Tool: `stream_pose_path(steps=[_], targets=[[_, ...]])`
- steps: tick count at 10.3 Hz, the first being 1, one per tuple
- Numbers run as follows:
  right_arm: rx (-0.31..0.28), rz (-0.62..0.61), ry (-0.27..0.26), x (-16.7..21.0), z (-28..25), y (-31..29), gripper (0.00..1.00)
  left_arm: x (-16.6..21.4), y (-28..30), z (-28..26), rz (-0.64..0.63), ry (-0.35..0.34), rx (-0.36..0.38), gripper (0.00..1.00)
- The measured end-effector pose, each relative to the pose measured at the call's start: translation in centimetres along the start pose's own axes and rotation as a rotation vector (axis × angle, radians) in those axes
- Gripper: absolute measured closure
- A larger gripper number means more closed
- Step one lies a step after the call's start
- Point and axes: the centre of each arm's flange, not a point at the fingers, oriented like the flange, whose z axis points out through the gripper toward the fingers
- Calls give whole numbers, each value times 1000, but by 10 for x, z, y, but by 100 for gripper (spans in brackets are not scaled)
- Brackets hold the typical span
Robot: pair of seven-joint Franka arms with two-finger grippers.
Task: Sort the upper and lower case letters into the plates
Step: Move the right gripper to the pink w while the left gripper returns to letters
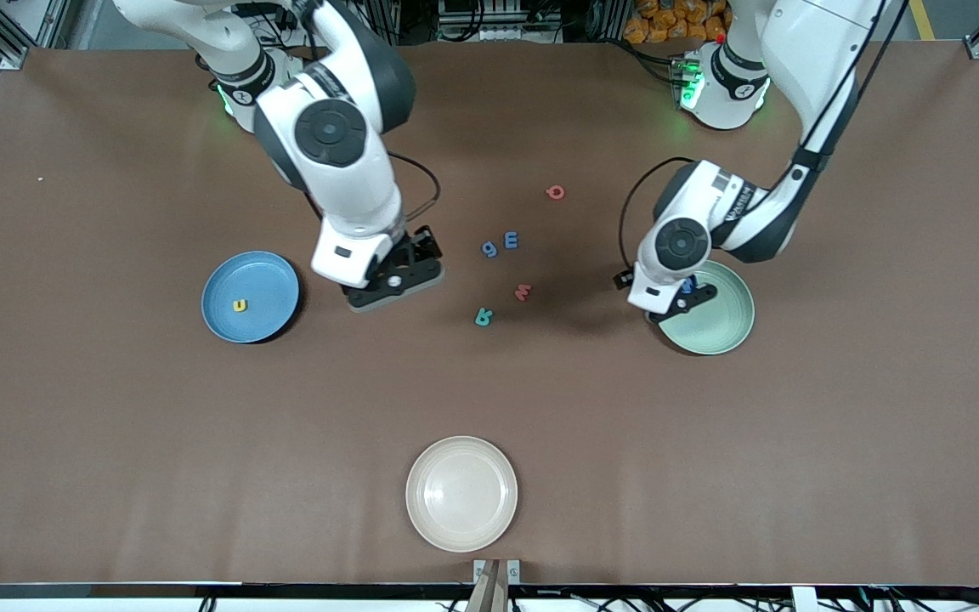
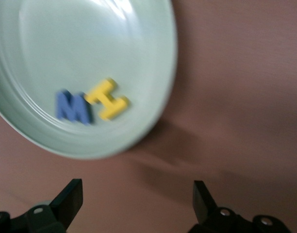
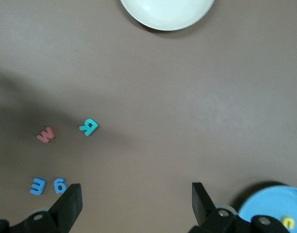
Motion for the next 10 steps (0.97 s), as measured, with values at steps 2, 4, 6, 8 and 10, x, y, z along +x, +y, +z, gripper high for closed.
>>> stream_pose_path(steps=[2, 4, 6, 8, 10], targets=[[-17, -38, 8, 2, 4, -3, 0, -20, 15, -1, -34, 13, -8, 0], [-34, -94, 19, 5, 0, 1, 0, -21, 22, -9, -117, 8, -33, 0], [-49, -156, 22, 6, 0, 4, 0, -27, 32, -18, -164, 5, -55, 0], [-50, -201, 17, 6, 2, 4, 0, -31, 36, -16, -166, 1, -54, 0], [-47, -230, 3, 5, 11, -5, 0, -31, 36, -14, -166, -1, -53, 0]])
